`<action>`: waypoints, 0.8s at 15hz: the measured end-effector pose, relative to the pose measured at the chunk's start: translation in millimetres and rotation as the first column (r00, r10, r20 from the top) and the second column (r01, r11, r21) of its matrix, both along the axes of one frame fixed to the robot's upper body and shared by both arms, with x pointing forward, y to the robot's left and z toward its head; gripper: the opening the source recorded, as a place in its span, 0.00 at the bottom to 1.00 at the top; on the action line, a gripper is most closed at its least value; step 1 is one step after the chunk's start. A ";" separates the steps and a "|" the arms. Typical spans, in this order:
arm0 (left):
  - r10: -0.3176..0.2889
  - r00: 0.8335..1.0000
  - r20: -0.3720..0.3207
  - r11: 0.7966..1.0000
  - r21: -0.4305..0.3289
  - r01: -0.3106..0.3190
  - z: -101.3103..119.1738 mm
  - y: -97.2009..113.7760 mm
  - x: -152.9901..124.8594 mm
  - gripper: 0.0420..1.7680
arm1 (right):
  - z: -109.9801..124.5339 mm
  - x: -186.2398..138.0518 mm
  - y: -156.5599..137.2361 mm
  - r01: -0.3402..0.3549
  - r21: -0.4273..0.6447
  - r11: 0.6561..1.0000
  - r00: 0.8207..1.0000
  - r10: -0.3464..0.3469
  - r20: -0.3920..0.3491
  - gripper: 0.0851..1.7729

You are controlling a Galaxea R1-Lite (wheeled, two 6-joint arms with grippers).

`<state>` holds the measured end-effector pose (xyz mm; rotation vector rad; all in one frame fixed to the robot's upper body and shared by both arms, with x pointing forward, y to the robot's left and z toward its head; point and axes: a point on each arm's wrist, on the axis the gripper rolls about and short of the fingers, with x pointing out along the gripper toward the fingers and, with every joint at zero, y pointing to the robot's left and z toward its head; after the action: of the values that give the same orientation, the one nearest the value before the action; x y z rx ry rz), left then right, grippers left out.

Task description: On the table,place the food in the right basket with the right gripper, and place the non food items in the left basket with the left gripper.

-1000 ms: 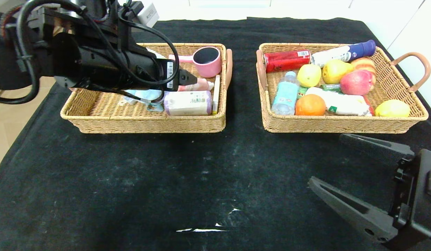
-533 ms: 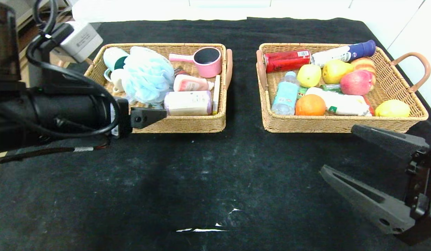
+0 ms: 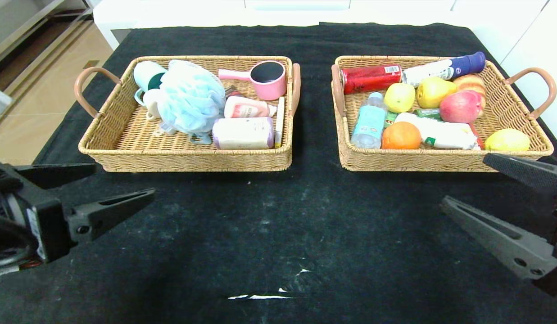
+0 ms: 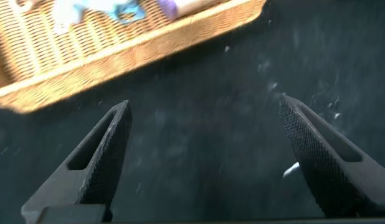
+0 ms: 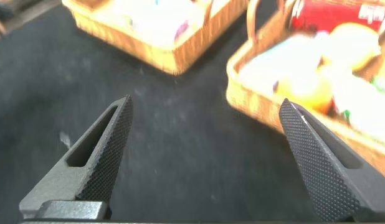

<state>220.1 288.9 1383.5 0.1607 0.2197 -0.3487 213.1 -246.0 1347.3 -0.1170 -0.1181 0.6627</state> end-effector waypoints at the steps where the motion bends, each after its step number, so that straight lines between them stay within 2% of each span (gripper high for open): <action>1: 0.017 1.000 0.002 1.000 -0.002 -0.017 -1.9 3.8 -4.6 0.96 | -2.1 -6.7 -5.0 0.000 -0.050 0.999 0.999 -0.002 -0.046 0.96; 3: 0.049 0.998 0.026 0.999 -0.015 -0.049 -2.0 11.5 -17.1 0.96 | 3.0 -24.8 -18.0 -0.006 -0.120 0.993 0.994 -0.007 -0.111 0.96; 4: 0.062 0.997 0.047 0.998 -0.023 -0.061 -1.0 15.4 -25.1 0.96 | 10.0 -35.2 -26.2 0.003 -0.126 0.992 0.994 -0.017 -0.111 0.96; 7: 0.102 0.988 0.114 0.994 -0.046 -0.098 2.3 27.3 -55.0 0.96 | 24.2 -66.4 -55.8 0.121 -0.110 0.987 0.989 -0.130 -0.074 0.96; 10: 0.137 0.978 0.156 0.990 -0.054 -0.130 1.7 36.3 -86.2 0.96 | 20.4 -101.6 -81.7 0.237 -0.118 0.964 0.964 -0.248 -0.092 0.96; 12: 0.162 0.968 0.191 0.986 -0.062 -0.153 1.9 40.6 -106.1 0.97 | 17.2 -126.0 -91.9 0.269 -0.111 0.957 0.955 -0.280 -0.100 0.96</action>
<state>114.0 329.6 1385.5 0.1288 0.0292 -0.1783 87.1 -337.9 1364.5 -0.1845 0.0413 0.3950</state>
